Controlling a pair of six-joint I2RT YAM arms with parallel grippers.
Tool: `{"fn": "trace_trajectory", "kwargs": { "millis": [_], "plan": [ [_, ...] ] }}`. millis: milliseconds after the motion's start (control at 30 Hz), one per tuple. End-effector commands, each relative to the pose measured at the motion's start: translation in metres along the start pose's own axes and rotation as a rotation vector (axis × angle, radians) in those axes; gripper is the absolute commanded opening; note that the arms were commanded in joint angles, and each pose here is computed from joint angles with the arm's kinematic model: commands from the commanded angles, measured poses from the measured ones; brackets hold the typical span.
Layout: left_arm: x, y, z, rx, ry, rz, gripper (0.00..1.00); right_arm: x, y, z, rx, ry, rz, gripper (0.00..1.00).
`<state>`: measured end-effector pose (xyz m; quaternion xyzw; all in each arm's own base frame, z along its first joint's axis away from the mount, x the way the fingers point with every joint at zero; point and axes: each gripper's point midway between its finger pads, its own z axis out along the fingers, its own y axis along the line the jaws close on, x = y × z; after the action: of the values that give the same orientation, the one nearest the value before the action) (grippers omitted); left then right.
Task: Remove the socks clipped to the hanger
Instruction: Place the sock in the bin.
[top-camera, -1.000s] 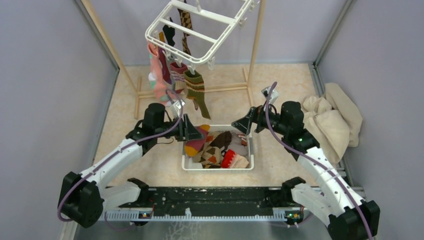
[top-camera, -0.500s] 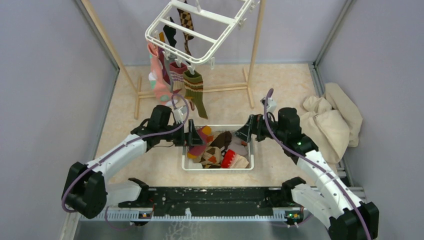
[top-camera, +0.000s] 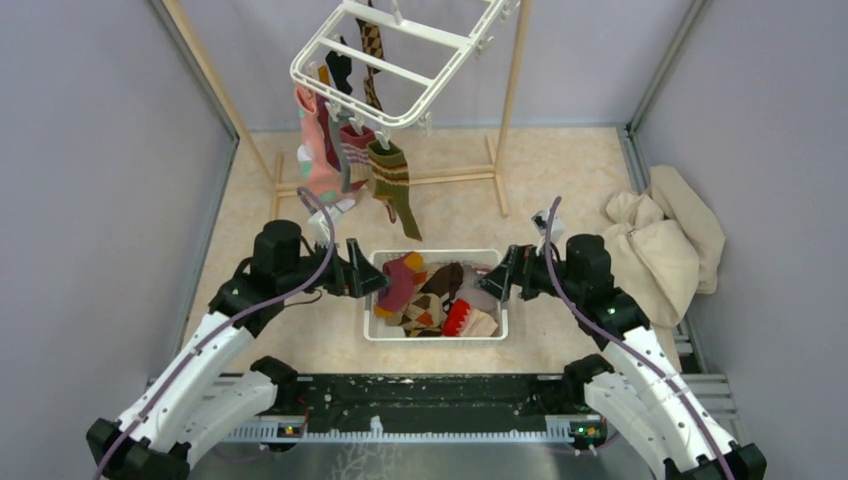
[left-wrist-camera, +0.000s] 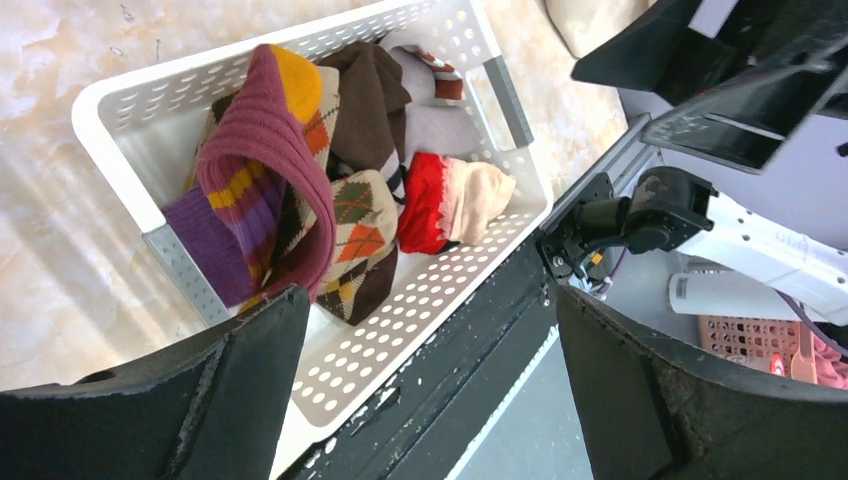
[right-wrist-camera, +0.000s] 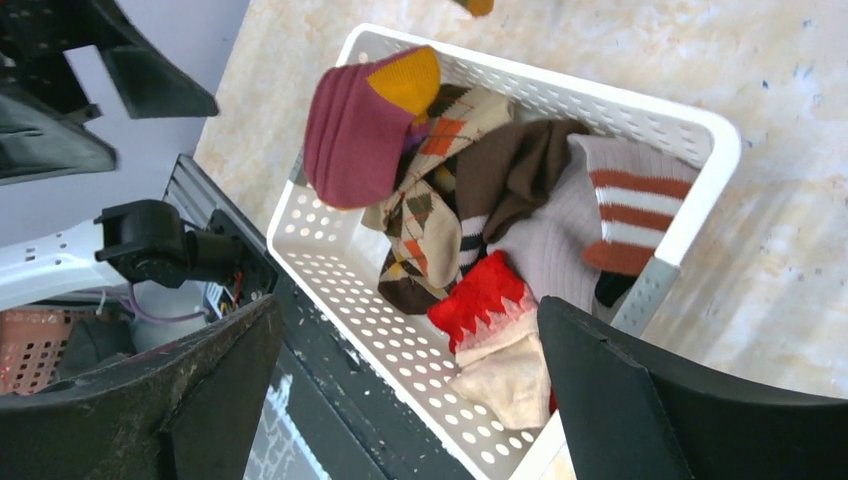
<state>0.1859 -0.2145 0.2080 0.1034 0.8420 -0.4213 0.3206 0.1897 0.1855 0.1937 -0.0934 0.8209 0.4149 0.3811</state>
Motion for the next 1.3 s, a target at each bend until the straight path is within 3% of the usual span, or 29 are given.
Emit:
{"fn": "trace_trajectory", "kwargs": {
  "millis": [0,267,600,800,1067,1267],
  "plan": [
    [0.017,-0.001,-0.014,0.004,-0.005,-0.027,0.99,0.016,-0.006,-0.007,0.026,0.003,0.039,0.98],
    [0.030,-0.009,-0.034,0.047,-0.038,-0.009,0.99,0.014,0.014,-0.020,-0.031,-0.016,0.076,0.98],
    [0.018,-0.008,-0.042,0.015,-0.136,-0.039,0.99,-0.029,0.014,-0.009,-0.019,-0.170,0.019,0.98],
    [0.017,0.000,-0.039,-0.013,-0.150,-0.037,0.99,-0.077,0.028,0.025,-0.030,-0.204,-0.111,0.98],
    [0.010,0.007,-0.023,-0.022,-0.152,-0.044,0.99,-0.131,0.029,0.090,-0.020,-0.305,-0.315,0.81],
    [-0.002,0.011,-0.020,-0.049,-0.181,-0.028,0.99,-0.145,0.043,0.128,-0.094,-0.395,-0.429,0.79]
  ]
}}
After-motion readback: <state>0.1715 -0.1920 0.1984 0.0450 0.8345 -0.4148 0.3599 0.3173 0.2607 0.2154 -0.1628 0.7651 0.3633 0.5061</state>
